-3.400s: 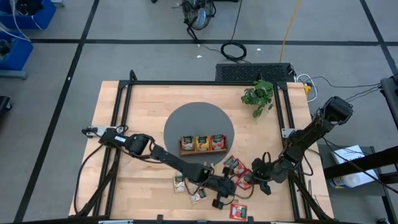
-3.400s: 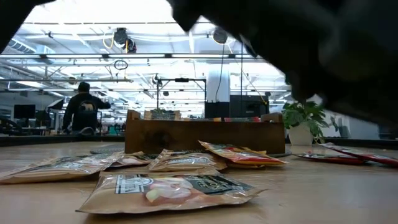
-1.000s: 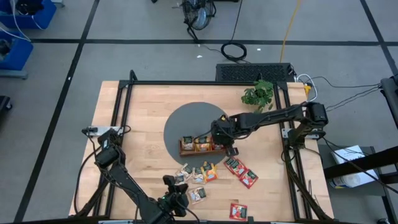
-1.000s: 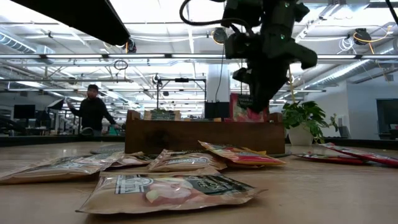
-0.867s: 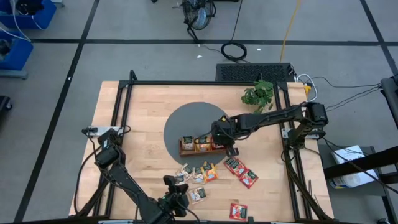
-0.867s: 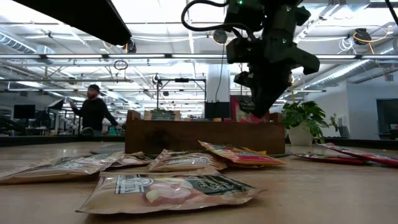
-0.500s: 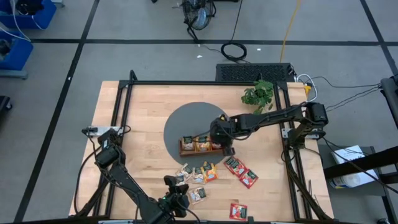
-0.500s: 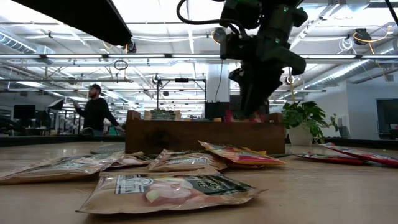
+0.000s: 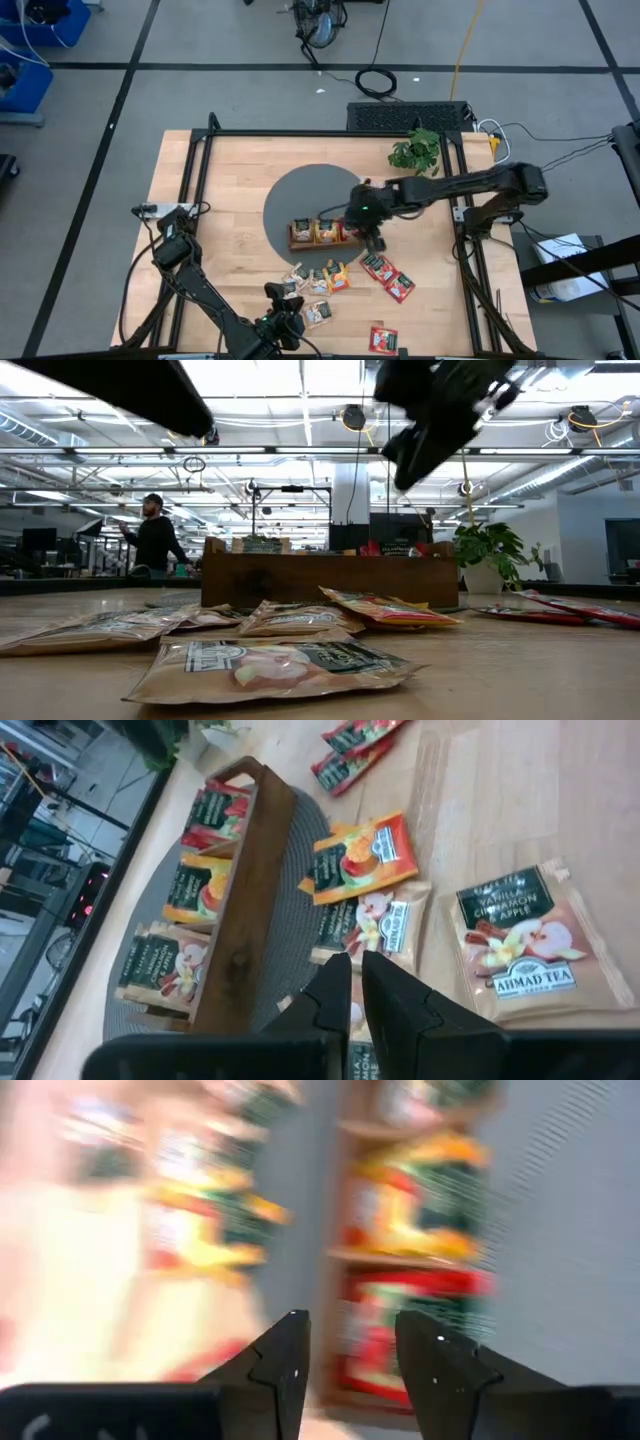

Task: Pick & Place Tea
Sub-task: Put the top yellow tea bag into the middle section of the wooden organizer

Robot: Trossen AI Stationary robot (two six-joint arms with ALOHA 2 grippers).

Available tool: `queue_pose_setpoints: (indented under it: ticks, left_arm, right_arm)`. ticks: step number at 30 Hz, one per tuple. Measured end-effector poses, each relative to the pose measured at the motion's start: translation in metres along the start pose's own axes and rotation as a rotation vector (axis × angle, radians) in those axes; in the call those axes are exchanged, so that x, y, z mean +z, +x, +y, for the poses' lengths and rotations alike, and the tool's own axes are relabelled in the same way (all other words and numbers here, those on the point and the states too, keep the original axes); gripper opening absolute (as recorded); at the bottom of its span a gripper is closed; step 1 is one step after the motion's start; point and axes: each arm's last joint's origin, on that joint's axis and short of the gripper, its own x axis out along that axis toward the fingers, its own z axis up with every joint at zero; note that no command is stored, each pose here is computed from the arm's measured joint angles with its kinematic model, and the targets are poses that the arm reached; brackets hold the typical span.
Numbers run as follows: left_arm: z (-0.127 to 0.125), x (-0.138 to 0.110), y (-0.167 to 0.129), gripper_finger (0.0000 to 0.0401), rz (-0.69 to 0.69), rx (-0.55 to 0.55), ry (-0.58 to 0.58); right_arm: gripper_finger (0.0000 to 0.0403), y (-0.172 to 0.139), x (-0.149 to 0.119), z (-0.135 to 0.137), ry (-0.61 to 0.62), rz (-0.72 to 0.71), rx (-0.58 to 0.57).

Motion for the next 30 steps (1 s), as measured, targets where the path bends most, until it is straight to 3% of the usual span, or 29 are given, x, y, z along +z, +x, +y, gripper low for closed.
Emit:
queue_pose_setpoints:
  ticks: [6,12,18,22,26,30]
  left_arm:
    - [-0.012,-0.009,0.009,0.0037,-0.011,-0.051,0.055]
    - [-0.025,-0.005,0.025,0.0037,-0.057,-0.187,0.125]
    - [-0.017,0.015,0.058,0.0037,-0.064,-0.283,0.121]
    - [-0.007,0.03,0.075,0.0037,-0.098,-0.318,0.138]
    - [0.011,0.037,0.092,0.0037,-0.043,-0.342,0.138]
    - [0.046,0.044,0.088,0.0037,-0.025,-0.339,0.039]
  right_arm:
    - [0.0125,0.001,-0.039,0.052,-0.209,-0.354,0.234]
    - [0.0087,0.022,-0.091,0.082,-0.263,-0.665,0.209]
    - [0.0008,0.039,-0.115,0.093,-0.318,-0.661,0.144]
    - [0.001,0.049,-0.12,0.093,-0.319,-0.608,0.133]
    - [0.0002,0.058,-0.122,0.093,-0.373,-0.579,0.119]
    - [0.0003,0.066,-0.125,0.092,-0.391,-0.548,0.114]
